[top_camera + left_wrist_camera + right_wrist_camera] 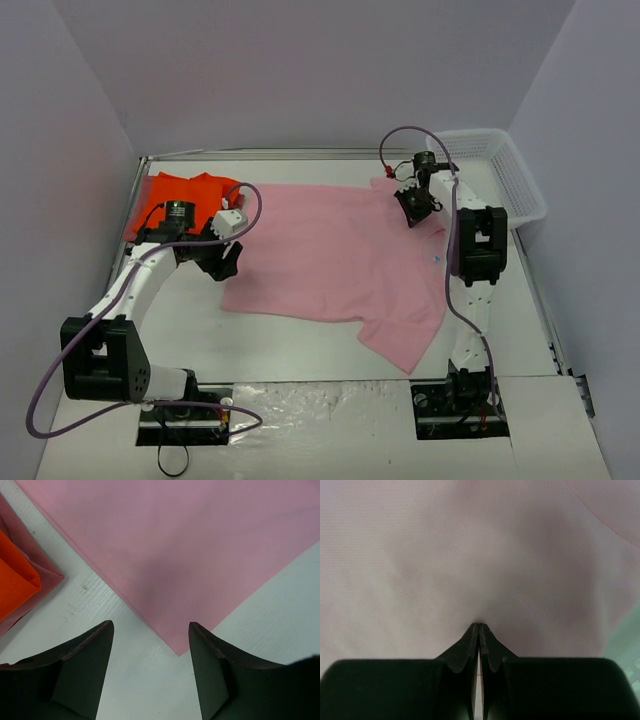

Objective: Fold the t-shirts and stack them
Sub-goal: Flatten out the tshirt

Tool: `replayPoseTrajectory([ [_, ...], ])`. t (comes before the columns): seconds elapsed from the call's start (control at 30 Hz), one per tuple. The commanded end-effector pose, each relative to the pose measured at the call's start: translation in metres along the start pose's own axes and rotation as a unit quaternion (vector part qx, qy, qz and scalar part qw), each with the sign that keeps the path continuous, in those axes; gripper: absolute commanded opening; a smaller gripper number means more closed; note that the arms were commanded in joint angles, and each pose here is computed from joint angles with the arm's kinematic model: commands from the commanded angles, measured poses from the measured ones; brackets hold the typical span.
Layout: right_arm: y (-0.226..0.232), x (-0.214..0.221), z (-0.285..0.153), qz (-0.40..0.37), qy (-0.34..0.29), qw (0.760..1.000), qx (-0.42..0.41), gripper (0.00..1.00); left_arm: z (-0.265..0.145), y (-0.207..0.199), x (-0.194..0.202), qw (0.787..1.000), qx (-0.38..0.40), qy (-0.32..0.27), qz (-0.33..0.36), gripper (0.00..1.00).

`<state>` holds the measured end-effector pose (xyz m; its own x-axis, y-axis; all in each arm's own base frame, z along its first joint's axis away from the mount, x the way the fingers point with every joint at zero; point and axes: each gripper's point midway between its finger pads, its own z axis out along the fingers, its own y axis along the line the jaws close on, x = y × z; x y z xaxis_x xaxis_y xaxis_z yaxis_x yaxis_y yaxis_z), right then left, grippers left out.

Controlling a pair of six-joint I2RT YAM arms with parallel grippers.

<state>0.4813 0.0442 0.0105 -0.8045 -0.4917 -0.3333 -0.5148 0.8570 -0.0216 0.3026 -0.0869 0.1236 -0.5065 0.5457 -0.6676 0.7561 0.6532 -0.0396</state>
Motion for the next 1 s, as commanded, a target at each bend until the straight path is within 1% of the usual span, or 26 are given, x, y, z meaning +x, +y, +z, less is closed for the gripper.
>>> replayPoseTrajectory([
  [0.0, 0.003, 0.008, 0.022, 0.001, 0.032, 0.999, -0.002, 0.00, -0.011, 0.004, -0.011, 1.000, -0.017, -0.024, 0.004, 0.60],
  [0.13, -0.002, 0.001, 0.036, 0.001, 0.033, 0.999, 0.000, 0.00, -0.012, 0.007, -0.009, 1.000, -0.022, -0.021, 0.000, 0.61],
  [0.17, -0.005, -0.008, 0.035, -0.002, 0.025, 1.000, 0.006, 0.00, -0.011, 0.008, -0.008, 1.000, -0.024, -0.019, -0.001, 0.61],
  [0.5, -0.017, -0.035, 0.047, -0.011, 0.009, 1.000, 0.022, 0.00, -0.014, 0.021, -0.001, 0.999, -0.047, -0.009, -0.009, 0.61],
  [0.6, -0.014, -0.040, 0.041, -0.015, 0.003, 1.000, 0.020, 0.00, -0.015, 0.023, 0.001, 0.999, -0.053, -0.005, -0.009, 0.61],
  [0.7, -0.010, -0.043, 0.026, -0.019, -0.007, 1.000, 0.014, 0.00, -0.017, 0.022, -0.002, 0.999, -0.053, -0.008, -0.006, 0.61],
  [0.73, -0.010, -0.049, 0.010, -0.022, -0.021, 0.999, 0.017, 0.01, -0.017, 0.023, -0.002, 0.998, -0.054, -0.009, -0.006, 0.62],
  [0.77, -0.006, -0.046, 0.006, -0.021, -0.020, 1.000, 0.010, 0.04, -0.019, 0.023, -0.003, 0.998, -0.056, -0.011, -0.003, 0.62],
  [0.8, -0.005, -0.053, -0.013, -0.024, -0.037, 0.999, 0.013, 0.10, -0.019, 0.023, -0.005, 0.998, -0.057, -0.012, -0.001, 0.62],
  [0.83, -0.004, -0.055, -0.021, -0.025, -0.043, 0.999, 0.014, 0.16, -0.021, 0.023, -0.007, 0.998, -0.059, -0.016, 0.001, 0.62],
  [0.87, -0.001, -0.053, -0.027, -0.024, -0.044, 0.999, 0.011, 0.28, -0.023, 0.022, -0.009, 0.998, -0.059, -0.019, 0.004, 0.62],
  [0.9, -0.001, -0.059, -0.047, -0.024, -0.061, 0.998, 0.016, 0.41, -0.024, 0.019, -0.011, 0.998, -0.055, -0.024, 0.008, 0.63],
  [0.93, 0.003, -0.058, -0.053, -0.025, -0.061, 0.998, 0.013, 0.46, -0.028, 0.018, -0.015, 0.998, -0.057, -0.032, 0.018, 0.63],
  [0.97, 0.004, -0.058, -0.061, -0.025, -0.065, 0.997, 0.013, 0.47, -0.029, 0.016, -0.017, 0.998, -0.057, -0.035, 0.022, 0.63],
])
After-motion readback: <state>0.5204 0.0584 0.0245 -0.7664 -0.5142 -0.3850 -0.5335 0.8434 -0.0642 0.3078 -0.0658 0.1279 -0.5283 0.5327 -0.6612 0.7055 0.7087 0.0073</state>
